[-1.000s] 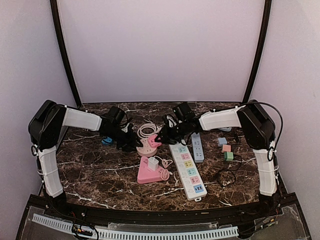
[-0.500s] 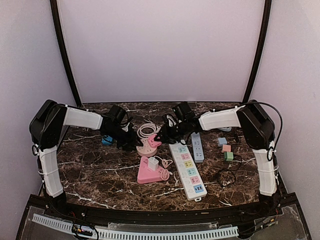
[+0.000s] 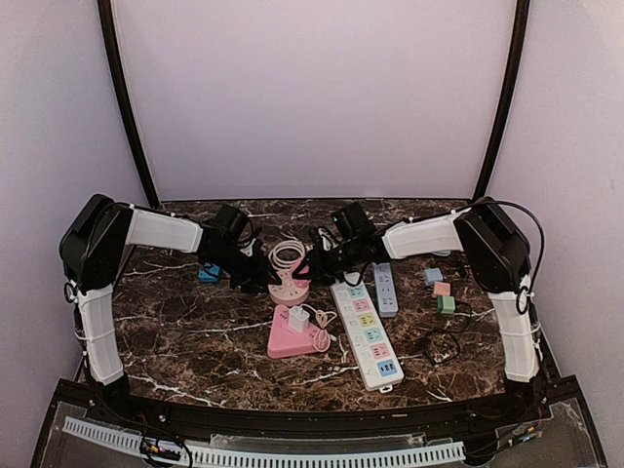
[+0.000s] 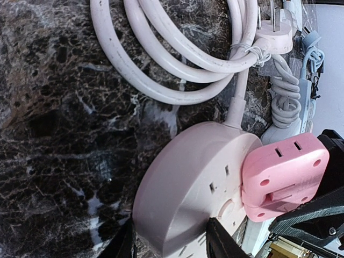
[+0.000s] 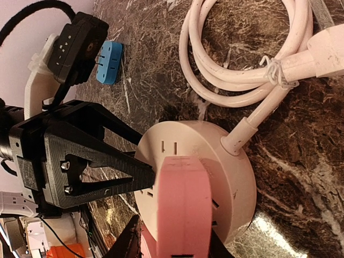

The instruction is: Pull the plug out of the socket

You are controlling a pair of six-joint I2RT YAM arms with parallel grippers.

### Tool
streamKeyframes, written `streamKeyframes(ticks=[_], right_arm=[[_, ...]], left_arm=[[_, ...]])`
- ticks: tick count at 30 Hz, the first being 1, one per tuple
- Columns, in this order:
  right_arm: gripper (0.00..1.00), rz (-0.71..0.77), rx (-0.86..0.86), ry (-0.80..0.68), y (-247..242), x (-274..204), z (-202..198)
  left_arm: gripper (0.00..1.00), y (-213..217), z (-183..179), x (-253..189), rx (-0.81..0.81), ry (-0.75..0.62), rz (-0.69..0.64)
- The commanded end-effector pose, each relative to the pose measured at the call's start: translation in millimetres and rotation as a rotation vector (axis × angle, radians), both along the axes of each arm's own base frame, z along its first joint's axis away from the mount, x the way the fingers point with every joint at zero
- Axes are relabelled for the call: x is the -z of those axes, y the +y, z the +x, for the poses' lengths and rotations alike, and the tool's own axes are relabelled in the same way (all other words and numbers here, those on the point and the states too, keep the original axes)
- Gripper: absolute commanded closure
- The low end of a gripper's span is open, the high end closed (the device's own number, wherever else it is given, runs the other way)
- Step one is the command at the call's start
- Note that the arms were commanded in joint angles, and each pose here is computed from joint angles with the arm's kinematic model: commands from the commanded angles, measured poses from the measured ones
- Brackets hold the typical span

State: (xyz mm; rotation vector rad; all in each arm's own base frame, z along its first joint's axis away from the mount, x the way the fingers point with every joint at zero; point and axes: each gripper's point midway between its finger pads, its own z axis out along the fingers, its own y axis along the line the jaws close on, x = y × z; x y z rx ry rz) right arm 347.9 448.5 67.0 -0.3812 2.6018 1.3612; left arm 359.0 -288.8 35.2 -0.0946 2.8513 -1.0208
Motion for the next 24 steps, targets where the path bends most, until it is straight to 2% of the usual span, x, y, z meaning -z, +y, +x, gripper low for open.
streamKeyframes(ticks=[1,14,24], right_arm=[[0.69,0.053,-0.013,-0.017,10,-7,1],[0.74,0.066,0.034,-0.021,-4,-13,7],[0.92,0.209,-0.004,0.039,3,-28,0]], left_arm=[[0.57,2,-14,23,0.021,0.047,0.063],[0.57,6,-15,29,0.014,0.059,0.090],[0.58,12,-19,40,0.003,0.086,0.130]])
